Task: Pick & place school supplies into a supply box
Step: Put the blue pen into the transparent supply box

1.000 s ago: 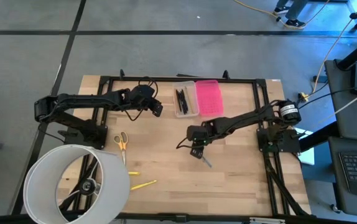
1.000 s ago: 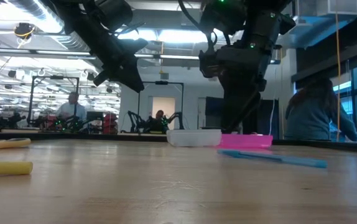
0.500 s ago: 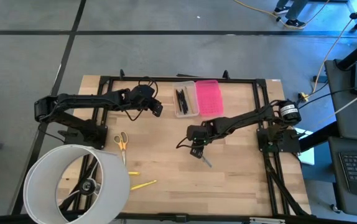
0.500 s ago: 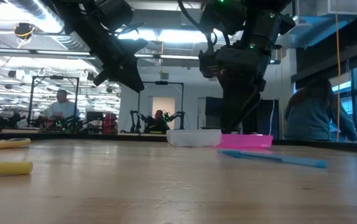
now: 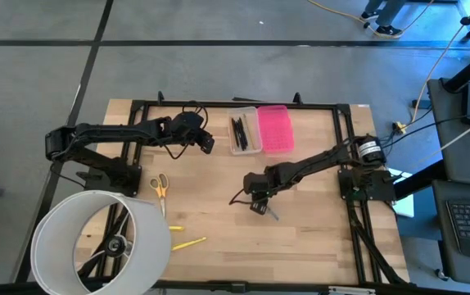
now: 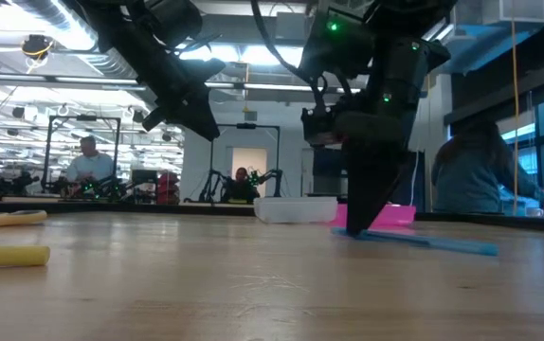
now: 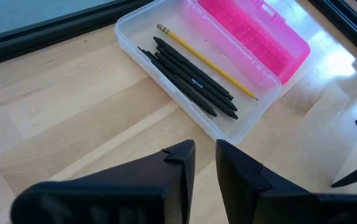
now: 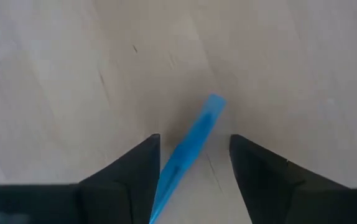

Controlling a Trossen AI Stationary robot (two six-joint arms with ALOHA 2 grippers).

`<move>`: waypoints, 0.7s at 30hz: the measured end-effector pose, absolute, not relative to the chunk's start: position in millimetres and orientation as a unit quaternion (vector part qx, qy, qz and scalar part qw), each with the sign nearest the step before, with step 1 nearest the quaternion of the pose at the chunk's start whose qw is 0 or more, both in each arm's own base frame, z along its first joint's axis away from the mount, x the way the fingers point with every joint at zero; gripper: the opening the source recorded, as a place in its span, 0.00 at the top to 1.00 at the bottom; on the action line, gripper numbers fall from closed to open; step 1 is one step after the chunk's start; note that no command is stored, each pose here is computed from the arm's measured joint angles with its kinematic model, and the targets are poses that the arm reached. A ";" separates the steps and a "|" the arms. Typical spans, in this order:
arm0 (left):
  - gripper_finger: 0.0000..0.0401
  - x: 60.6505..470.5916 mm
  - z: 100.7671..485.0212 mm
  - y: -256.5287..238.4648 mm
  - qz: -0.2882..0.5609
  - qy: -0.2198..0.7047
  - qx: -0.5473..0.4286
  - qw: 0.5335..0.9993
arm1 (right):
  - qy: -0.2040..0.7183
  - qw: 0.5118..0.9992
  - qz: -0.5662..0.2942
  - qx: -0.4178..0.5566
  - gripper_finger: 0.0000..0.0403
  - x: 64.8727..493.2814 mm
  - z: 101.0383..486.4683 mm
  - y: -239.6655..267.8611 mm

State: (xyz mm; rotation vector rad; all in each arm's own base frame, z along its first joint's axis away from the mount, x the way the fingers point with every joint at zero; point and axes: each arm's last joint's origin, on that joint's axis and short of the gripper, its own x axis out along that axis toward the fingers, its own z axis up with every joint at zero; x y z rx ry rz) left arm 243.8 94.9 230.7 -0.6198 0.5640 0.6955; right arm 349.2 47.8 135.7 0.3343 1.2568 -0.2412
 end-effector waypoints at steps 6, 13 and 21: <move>0.86 243.8 230.7 94.9 0.331 0.268 -0.295 0.855 | 0.584 0.789 -0.113 0.155 0.51 349.2 135.0 48.8; 0.85 243.8 230.7 95.0 0.331 0.268 -0.295 0.855 | 0.577 0.776 -0.152 0.204 0.57 348.8 134.7 48.3; 0.86 243.8 230.7 95.0 0.331 0.268 -0.295 0.855 | 0.586 0.786 -0.142 0.134 0.76 346.3 133.4 51.4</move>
